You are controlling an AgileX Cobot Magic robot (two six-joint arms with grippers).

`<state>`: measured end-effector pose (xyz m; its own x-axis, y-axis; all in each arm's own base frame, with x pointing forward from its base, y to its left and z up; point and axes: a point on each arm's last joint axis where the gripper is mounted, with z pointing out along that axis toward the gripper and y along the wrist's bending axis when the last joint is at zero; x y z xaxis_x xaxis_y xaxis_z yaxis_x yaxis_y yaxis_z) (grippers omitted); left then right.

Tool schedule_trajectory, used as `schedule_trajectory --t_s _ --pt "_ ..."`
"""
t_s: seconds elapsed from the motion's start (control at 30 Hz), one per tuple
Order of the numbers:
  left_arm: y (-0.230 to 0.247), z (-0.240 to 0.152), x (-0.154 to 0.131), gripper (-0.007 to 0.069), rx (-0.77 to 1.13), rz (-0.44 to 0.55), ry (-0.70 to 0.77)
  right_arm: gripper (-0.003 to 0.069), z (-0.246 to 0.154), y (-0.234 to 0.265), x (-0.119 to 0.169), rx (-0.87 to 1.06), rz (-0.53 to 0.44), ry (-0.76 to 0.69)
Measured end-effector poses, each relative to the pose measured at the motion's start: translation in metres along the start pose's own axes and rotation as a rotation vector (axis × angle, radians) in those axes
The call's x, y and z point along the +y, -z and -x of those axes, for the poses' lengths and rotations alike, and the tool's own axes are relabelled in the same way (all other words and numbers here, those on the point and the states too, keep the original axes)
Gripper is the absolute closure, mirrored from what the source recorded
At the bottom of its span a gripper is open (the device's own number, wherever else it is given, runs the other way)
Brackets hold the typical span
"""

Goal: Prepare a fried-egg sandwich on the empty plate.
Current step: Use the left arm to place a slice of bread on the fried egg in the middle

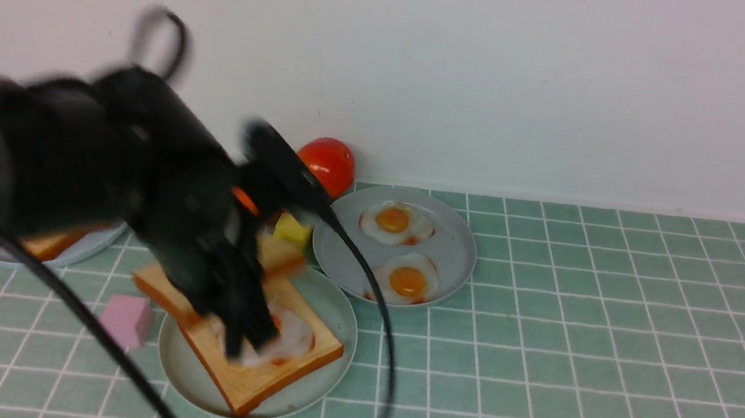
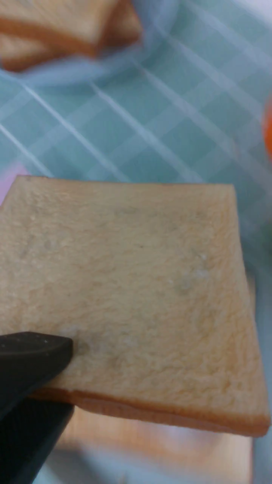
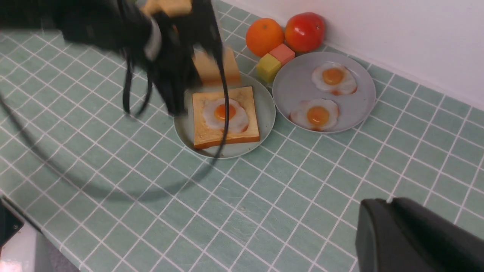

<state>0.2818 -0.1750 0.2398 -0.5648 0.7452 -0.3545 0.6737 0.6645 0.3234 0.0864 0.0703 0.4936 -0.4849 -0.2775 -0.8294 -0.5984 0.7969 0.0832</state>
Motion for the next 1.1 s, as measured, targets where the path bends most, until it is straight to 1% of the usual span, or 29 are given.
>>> schedule_trajectory --t_s 0.03,0.07,0.2,0.43,0.57,0.77,0.83,0.97,1.0,1.1 --pt "-0.002 0.004 -0.015 0.0517 0.001 -0.012 -0.051 0.0598 0.0 0.0 0.0 0.0 0.001 0.0" --pt "-0.004 0.006 -0.023 0.0517 0.0 -0.013 -0.08 0.0596 0.0 0.0 0.0 0.0 0.002 -0.001" --pt "-0.019 0.011 -0.038 0.0517 0.014 0.0 -0.134 0.0592 0.0 0.0 0.002 0.0 0.024 -0.007" --pt "-0.044 0.009 -0.043 0.0524 0.06 0.025 -0.121 0.0585 -0.001 0.001 0.007 0.002 0.072 -0.021" --pt "-0.05 0.011 -0.045 0.0524 0.046 0.022 -0.078 0.0582 -0.001 0.001 0.008 0.003 0.088 -0.023" --pt "-0.051 0.012 -0.046 0.0522 0.039 0.012 -0.055 0.0582 -0.001 0.001 0.009 0.003 0.093 -0.024" --pt "-0.051 0.012 -0.047 0.0495 0.04 0.008 -0.047 0.058 -0.001 0.001 0.009 0.004 0.095 -0.024" --pt "-0.051 0.011 -0.048 0.039 0.042 -0.002 -0.03 0.0575 -0.001 0.001 0.009 0.004 0.096 -0.025" --pt "-0.051 0.011 -0.048 0.033 0.043 -0.007 -0.013 0.0573 -0.001 0.001 0.009 0.004 0.096 -0.025" --pt "-0.049 0.013 -0.048 0.0255 0.041 -0.013 0.038 0.0571 -0.001 0.001 0.009 0.004 0.096 -0.025"
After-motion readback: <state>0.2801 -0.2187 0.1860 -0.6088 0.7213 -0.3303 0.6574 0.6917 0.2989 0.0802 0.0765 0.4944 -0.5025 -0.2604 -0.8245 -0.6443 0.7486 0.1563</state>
